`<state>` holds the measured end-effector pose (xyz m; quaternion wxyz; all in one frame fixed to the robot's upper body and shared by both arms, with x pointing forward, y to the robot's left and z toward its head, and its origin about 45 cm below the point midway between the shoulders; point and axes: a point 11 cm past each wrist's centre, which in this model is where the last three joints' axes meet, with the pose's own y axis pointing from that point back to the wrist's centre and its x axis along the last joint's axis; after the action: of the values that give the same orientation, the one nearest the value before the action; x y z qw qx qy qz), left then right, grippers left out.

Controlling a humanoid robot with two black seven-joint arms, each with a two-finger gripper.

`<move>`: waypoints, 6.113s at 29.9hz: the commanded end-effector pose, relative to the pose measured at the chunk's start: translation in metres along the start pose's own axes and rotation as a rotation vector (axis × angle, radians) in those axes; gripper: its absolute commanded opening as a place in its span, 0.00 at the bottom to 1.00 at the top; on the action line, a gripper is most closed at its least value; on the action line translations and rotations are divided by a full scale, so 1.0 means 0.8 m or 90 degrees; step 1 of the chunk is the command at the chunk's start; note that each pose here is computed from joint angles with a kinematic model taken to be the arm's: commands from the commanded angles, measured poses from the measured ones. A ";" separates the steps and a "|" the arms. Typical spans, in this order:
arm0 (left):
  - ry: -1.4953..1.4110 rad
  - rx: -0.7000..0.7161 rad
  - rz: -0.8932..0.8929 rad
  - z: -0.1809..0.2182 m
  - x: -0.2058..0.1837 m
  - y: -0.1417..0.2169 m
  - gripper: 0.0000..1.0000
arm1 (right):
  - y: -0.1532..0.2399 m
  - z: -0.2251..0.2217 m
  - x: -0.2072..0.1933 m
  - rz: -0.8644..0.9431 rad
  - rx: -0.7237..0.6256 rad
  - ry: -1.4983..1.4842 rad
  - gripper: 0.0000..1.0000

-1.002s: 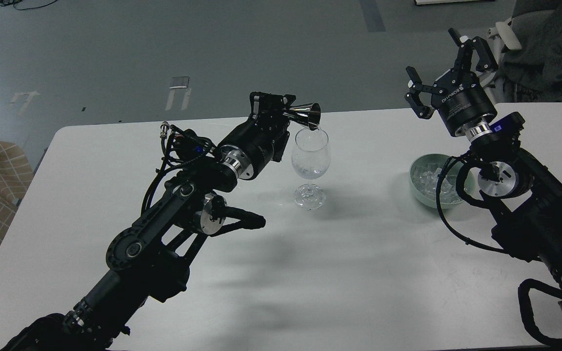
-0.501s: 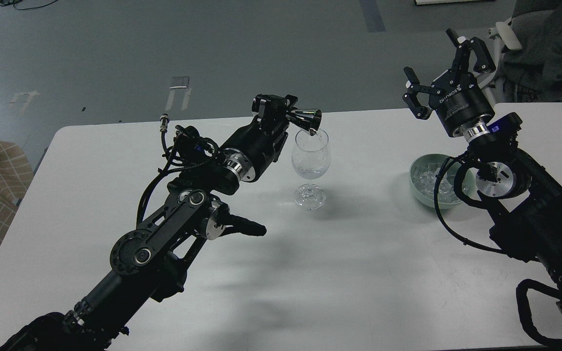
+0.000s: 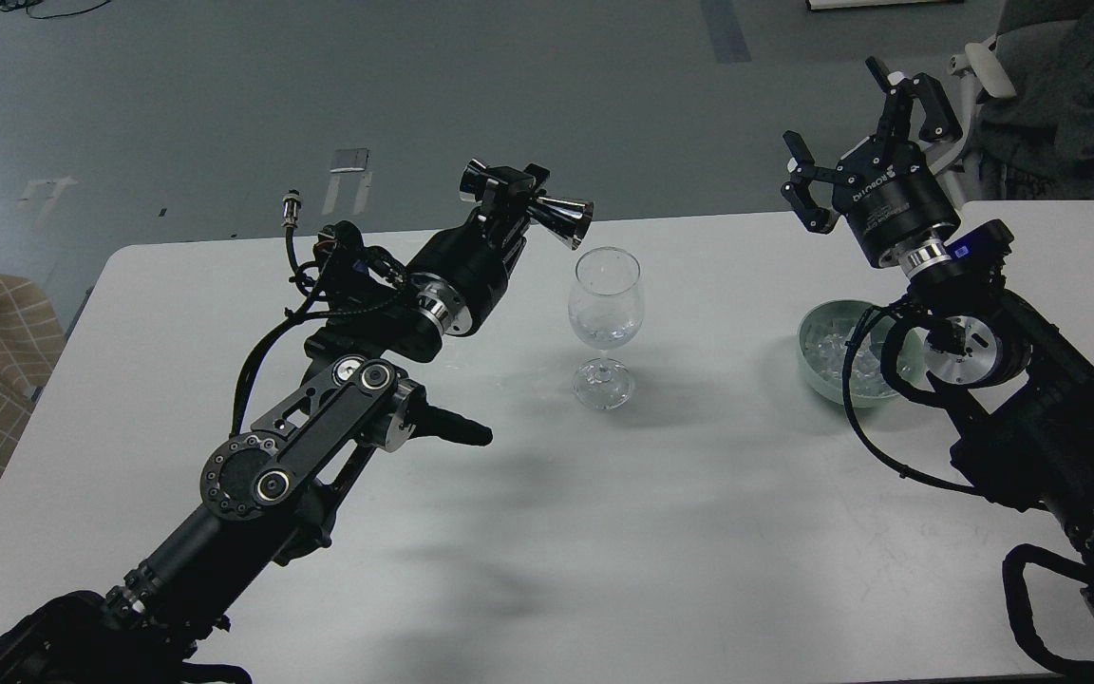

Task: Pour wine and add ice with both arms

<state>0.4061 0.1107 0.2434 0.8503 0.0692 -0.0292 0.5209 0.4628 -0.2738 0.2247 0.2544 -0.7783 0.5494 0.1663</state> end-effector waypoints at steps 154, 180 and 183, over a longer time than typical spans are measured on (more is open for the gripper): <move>0.880 0.027 0.280 -0.188 0.145 0.245 0.98 | 0.003 0.004 0.003 0.012 -0.005 0.002 1.00; 0.598 -0.060 0.244 -0.122 0.278 0.344 0.98 | 0.004 -0.013 0.000 -0.006 0.004 0.017 1.00; 0.510 -0.081 0.229 -0.091 0.308 0.356 0.98 | 0.005 -0.025 0.003 -0.010 0.009 0.031 1.00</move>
<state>0.2613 0.4499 0.2046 0.6686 -0.2142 0.3068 0.6427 0.4597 -0.2830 0.2341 0.2492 -0.7825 0.5504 0.1504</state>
